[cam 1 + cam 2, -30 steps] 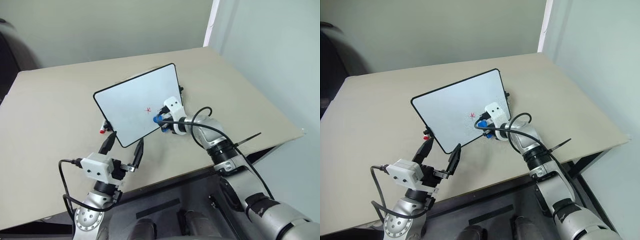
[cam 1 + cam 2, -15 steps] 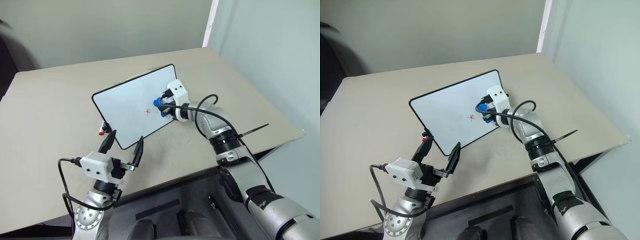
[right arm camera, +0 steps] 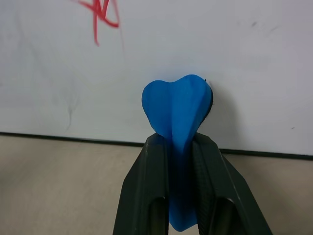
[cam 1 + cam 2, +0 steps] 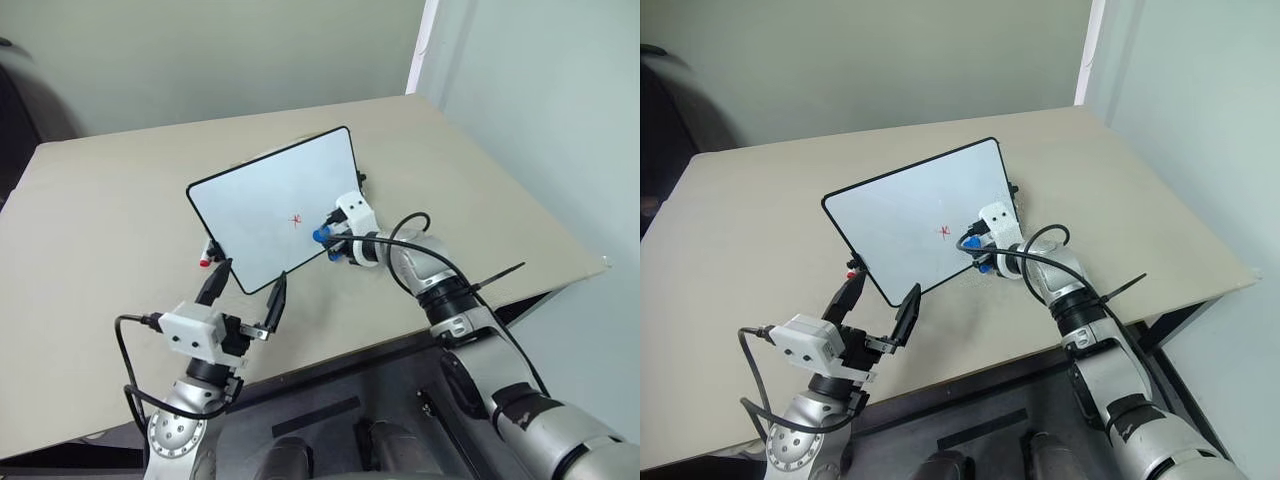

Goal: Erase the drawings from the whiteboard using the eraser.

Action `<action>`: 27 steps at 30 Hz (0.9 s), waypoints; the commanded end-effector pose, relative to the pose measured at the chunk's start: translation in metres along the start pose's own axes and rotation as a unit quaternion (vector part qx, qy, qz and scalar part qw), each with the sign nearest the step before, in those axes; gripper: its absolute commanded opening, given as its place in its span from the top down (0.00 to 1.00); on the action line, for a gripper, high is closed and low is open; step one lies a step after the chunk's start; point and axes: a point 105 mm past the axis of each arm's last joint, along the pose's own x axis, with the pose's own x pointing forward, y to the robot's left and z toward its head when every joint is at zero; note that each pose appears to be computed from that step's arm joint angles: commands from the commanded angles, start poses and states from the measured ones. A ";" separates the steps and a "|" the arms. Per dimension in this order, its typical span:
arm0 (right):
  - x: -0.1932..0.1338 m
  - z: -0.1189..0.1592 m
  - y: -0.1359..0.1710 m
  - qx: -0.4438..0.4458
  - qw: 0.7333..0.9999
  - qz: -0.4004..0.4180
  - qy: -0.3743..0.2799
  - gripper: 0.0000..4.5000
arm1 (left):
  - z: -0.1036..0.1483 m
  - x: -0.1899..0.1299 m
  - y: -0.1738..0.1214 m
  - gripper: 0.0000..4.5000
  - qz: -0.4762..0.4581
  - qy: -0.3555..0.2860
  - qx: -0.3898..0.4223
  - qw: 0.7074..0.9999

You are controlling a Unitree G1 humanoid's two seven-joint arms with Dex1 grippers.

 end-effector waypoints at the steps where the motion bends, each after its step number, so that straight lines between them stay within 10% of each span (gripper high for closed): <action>1: -0.012 0.051 0.024 -0.040 0.996 0.038 -0.069 0.92 | 0.007 0.002 0.000 0.00 -0.003 -0.016 0.003 1.000; 9: -0.021 0.072 0.047 -0.076 0.991 0.064 -0.094 0.92 | 0.008 0.002 0.000 0.00 0.000 -0.016 0.004 1.000; 27: 0.002 -0.007 0.027 -0.032 0.999 0.037 0.011 0.92 | 0.010 -0.001 0.003 0.00 0.002 -0.015 0.007 1.000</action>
